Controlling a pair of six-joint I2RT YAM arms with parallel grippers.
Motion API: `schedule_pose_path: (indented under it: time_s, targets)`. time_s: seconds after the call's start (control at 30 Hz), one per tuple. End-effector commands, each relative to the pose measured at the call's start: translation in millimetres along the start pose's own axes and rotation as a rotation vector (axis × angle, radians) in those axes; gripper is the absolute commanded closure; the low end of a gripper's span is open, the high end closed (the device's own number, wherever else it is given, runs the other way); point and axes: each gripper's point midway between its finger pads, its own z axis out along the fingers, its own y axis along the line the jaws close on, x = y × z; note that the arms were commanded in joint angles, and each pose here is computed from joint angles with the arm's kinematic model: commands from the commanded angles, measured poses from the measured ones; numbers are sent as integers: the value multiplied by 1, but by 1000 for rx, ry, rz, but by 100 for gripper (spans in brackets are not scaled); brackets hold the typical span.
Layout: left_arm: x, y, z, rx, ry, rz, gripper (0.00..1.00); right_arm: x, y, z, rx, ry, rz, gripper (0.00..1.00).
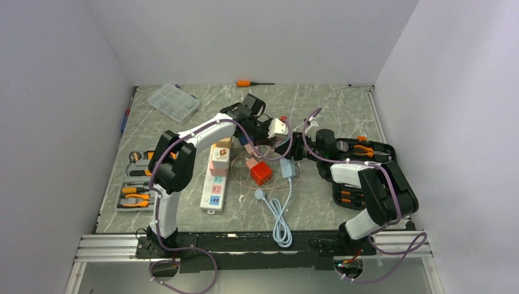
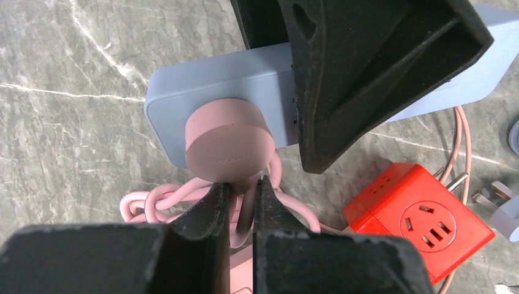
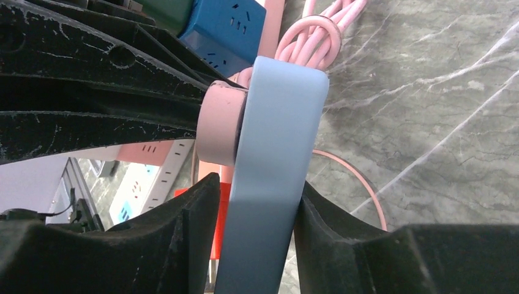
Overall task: Pull the plug off the socket
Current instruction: Remove the plug from the socket.
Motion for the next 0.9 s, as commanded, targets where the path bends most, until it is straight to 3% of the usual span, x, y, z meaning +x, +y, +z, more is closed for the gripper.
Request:
schedule_pose_path:
  time_s: [0.0, 0.07, 0.17, 0.23, 0.27, 0.3, 0.33, 0.37, 0.6, 0.87]
  targets:
    - [-53, 23, -17, -98, -111, 88, 100, -6, 40, 1, -168, 11, -41, 53]
    - [-55, 26, -16, -114, -115, 88, 100, -6, 41, 1, -172, 12, -44, 58]
    - [-58, 28, -16, -113, -120, 75, 100, -9, 40, 0, -159, -5, -49, 85]
    - [-62, 25, -16, -92, -129, 60, 90, -14, 40, -2, -147, -31, -76, 100]
    - [-63, 22, -18, -73, -133, 49, 72, -18, 41, -4, -139, -47, -93, 100]
    - [-65, 19, -19, -58, -139, 46, 47, -22, 42, -7, -137, -67, -117, 100]
    - [-66, 16, -20, -44, -143, 46, 9, -27, 45, -9, -140, -87, -145, 100]
    - [-67, 14, -21, -34, -149, 50, 2, -30, 47, -10, -142, -101, -167, 100]
    - [-69, 26, -25, -32, -179, 13, 1, -49, 66, -16, -218, -189, -282, 100]
    - [-42, 6, -20, 197, -153, -69, 1, -63, 67, -22, -192, -255, -352, 100]
